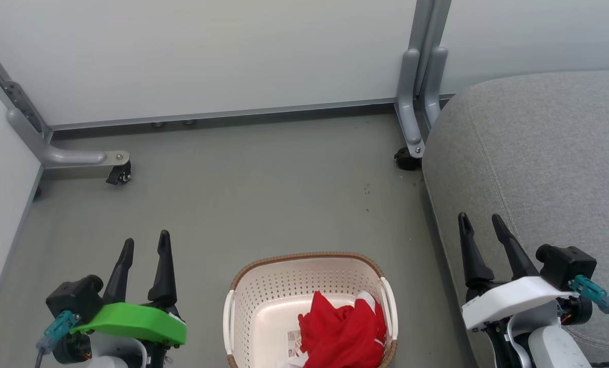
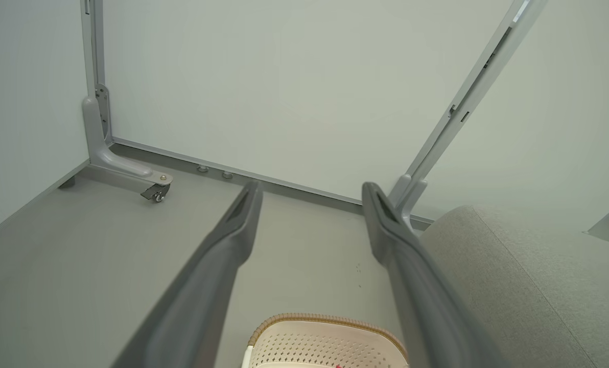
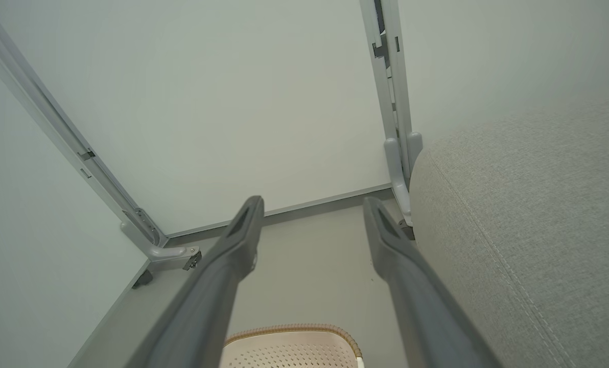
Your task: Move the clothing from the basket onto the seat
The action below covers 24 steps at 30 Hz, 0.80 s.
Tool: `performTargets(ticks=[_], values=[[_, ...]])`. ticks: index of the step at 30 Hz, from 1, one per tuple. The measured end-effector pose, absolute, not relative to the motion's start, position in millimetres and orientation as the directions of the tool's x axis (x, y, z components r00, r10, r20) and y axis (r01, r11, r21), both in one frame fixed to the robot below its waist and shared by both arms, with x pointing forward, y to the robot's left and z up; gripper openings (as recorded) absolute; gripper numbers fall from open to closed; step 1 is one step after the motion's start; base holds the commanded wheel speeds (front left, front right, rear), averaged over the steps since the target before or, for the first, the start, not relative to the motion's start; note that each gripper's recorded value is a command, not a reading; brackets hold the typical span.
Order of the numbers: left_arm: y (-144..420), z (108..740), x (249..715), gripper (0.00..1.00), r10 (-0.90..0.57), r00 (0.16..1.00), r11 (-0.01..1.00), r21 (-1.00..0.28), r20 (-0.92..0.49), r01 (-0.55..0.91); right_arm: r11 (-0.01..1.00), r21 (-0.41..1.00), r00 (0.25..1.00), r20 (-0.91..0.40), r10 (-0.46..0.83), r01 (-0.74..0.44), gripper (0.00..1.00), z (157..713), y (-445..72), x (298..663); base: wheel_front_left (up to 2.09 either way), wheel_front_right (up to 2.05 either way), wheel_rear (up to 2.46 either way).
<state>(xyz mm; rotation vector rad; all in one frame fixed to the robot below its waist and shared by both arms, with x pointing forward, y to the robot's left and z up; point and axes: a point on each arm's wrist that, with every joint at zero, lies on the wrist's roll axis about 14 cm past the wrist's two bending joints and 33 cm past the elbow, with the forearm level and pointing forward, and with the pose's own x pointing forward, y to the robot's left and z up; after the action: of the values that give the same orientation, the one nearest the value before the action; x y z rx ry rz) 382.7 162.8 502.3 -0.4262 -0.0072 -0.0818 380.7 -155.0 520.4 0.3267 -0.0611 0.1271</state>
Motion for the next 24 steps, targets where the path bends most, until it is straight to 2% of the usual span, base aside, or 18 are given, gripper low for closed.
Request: performTargets(ticks=[24], values=[[156, 482, 378, 1.0, -0.107, 0.994, 0.965, -0.243, -0.019, 0.099, 0.978, 0.141, 0.986, 0.076, 0.147, -0.156, 1.0, 515, -148, 378, 0.0, 0.0, 0.0]])
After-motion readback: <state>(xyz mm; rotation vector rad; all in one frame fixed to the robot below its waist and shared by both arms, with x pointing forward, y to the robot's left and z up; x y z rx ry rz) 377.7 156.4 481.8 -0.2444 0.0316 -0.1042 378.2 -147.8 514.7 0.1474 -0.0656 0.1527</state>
